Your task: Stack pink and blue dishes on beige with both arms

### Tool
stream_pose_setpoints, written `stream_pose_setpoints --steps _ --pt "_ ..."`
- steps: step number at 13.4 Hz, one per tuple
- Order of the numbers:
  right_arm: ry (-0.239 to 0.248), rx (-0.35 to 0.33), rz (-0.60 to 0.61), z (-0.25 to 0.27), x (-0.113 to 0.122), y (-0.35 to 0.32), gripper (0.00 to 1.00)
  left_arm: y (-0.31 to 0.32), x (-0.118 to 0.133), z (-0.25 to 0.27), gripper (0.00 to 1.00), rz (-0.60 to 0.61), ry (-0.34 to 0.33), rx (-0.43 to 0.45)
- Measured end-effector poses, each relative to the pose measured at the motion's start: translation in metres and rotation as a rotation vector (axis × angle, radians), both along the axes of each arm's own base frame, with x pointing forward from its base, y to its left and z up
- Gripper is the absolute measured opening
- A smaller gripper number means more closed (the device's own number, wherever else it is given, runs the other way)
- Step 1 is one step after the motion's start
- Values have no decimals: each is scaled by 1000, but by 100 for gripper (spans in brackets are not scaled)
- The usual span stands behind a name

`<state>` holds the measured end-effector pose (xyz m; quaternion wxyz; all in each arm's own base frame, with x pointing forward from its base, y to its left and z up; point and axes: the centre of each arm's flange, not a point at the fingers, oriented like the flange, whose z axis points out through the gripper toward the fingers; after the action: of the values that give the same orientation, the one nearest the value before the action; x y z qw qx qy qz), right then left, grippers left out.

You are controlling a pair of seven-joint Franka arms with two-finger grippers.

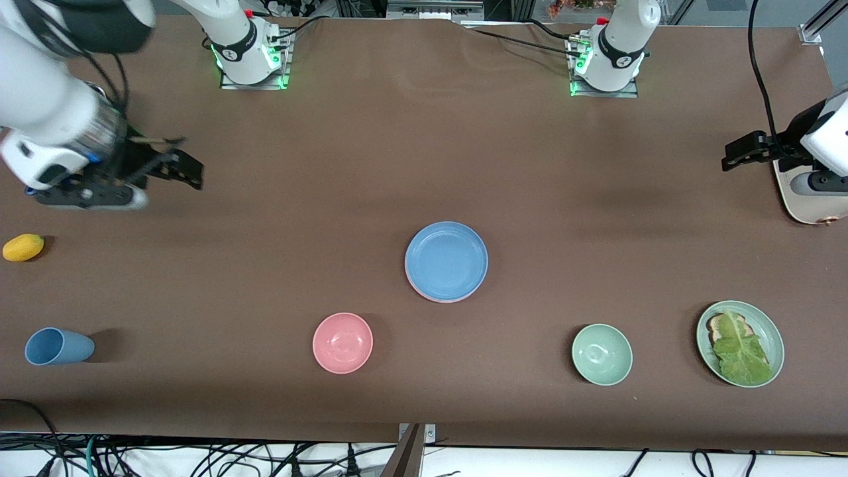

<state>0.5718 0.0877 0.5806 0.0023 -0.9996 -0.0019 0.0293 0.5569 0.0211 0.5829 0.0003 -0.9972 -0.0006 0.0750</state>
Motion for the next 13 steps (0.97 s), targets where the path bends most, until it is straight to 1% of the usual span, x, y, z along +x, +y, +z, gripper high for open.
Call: stream_pose_setpoints --steps 3,6,9,11,13 --pt "14 16 12 24 -19 -57 100 0 0 0 100 -1 0 0" --pt "21 17 5 27 -32 -71 100 0 0 0 100 -3 0 0" --pt "18 10 17 17 -31 -64 100 0 0 0 100 -5 0 -1" --pt "12 -19 28 13 -29 -60 100 0 0 0 100 -6 0 -1" --pt "1 -28 37 12 -27 -51 100 0 0 0 100 -7 0 -1"
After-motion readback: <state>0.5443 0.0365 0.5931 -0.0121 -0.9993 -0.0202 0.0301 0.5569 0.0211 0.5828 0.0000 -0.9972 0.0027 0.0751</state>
